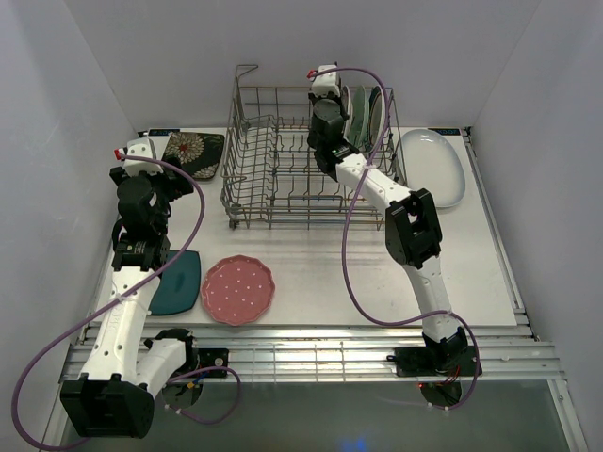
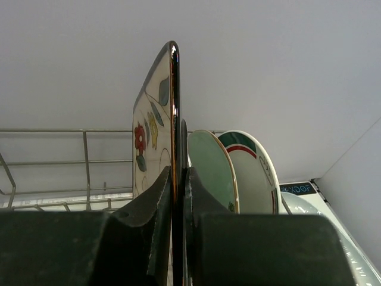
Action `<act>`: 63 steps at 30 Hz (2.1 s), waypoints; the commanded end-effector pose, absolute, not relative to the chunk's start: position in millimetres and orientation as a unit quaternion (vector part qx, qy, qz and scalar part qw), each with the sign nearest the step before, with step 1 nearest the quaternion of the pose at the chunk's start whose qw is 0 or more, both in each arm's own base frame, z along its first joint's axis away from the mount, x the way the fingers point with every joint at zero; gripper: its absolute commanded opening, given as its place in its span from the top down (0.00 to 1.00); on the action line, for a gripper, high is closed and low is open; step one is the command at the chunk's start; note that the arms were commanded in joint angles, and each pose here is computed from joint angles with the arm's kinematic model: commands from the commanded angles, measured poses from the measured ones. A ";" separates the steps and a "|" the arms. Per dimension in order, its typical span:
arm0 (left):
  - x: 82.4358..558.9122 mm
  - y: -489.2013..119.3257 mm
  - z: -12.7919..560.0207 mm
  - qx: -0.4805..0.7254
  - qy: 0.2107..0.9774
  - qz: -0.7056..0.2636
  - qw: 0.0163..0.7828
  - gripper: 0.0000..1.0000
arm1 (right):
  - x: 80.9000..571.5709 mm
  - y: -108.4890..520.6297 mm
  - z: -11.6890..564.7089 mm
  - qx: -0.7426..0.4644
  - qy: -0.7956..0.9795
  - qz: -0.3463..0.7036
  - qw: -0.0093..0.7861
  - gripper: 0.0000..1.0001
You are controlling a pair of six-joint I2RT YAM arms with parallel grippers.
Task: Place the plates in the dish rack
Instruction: Insert the plate into the dish rack.
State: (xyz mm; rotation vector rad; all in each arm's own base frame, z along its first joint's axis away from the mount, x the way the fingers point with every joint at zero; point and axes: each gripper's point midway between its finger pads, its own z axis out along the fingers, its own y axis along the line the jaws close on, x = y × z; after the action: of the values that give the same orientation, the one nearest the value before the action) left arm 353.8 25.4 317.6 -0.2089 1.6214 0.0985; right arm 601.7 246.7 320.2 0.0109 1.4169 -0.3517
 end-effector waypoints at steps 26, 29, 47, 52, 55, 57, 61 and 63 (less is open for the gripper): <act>350.0 22.3 327.8 -0.085 0.712 0.035 0.696 0.02 | 578.4 218.2 447.1 0.110 0.588 -0.091 0.796 0.92; 350.4 22.6 327.6 -0.086 0.712 0.035 0.696 0.02 | 578.6 217.2 446.5 0.116 0.589 -0.090 0.795 0.92; 348.2 22.4 330.3 -0.085 0.710 0.034 0.698 0.02 | 574.7 220.1 431.5 0.121 0.616 -0.071 0.775 0.92; 348.5 22.4 328.7 -0.085 0.711 0.035 0.697 0.02 | 576.2 219.4 419.4 0.121 0.625 -0.080 0.767 0.92; 348.2 22.7 330.3 -0.085 0.710 0.035 0.698 0.02 | 579.1 219.8 411.7 0.120 0.629 -0.087 0.763 0.92; 348.2 22.7 329.5 -0.085 0.710 0.035 0.698 0.02 | 582.0 220.5 406.3 0.119 0.632 -0.090 0.760 0.92; 348.0 23.0 329.9 -0.086 0.710 0.036 0.698 0.02 | 589.1 220.9 395.8 0.118 0.639 -0.091 0.755 0.92; 348.1 23.0 329.2 -0.086 0.711 0.036 0.697 0.02 | 593.6 218.2 389.8 0.118 0.642 -0.092 0.752 0.92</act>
State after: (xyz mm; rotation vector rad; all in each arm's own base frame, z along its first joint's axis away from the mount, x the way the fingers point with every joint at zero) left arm 352.7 22.2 320.0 -0.1952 1.6159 0.0825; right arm 600.4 236.5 311.2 0.0718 1.5795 -0.3281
